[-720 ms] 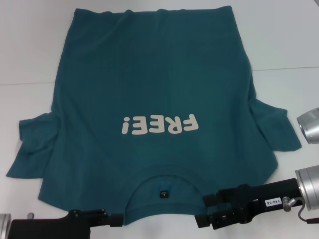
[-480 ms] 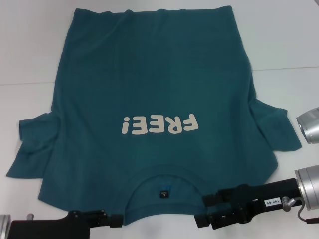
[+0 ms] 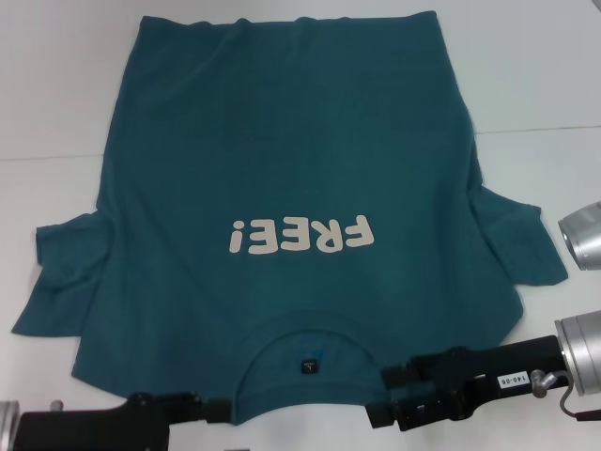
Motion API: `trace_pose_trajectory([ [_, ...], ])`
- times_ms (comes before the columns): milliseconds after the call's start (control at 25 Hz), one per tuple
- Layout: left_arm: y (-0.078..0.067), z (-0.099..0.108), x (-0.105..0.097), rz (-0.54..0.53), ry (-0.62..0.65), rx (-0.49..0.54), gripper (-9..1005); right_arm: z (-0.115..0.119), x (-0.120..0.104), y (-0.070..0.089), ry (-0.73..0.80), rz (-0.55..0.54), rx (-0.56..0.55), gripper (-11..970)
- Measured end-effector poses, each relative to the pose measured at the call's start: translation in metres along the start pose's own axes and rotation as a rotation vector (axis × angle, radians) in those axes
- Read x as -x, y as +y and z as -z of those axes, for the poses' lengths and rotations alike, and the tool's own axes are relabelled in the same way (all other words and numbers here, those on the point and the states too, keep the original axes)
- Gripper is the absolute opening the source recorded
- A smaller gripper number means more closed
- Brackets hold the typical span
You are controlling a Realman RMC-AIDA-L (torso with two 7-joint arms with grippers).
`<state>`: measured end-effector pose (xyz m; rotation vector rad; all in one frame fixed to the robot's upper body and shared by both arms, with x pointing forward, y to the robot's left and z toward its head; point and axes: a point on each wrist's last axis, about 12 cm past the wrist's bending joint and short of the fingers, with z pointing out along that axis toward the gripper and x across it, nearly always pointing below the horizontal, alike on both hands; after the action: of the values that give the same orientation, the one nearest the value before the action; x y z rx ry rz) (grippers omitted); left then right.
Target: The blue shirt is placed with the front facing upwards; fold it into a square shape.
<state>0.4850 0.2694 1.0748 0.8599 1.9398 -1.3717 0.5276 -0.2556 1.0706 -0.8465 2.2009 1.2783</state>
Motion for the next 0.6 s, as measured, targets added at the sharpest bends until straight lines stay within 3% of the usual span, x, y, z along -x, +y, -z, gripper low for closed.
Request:
trace_pose_trajectory([
  [120,0.004,0.005,0.008,0.082,-0.036,0.028,866,0.002,0.001,-0.001,-0.014,-0.013,-0.005,941],
  [200,0.013,0.016,0.022,0.246,-0.106,0.078,865,0.005,0.004,-0.002,-0.031,-0.032,-0.016,941],
  [240,0.013,0.016,0.022,0.246,-0.106,0.078,865,0.007,0.007,-0.003,-0.040,-0.045,-0.023,941],
  [360,0.024,0.027,0.038,0.450,-0.207,0.135,864,0.015,0.019,-0.006,-0.070,-0.084,-0.050,941],
  [600,0.043,0.031,0.049,0.589,-0.278,0.241,862,0.033,0.049,-0.019,-0.173,-0.188,-0.152,941],
])
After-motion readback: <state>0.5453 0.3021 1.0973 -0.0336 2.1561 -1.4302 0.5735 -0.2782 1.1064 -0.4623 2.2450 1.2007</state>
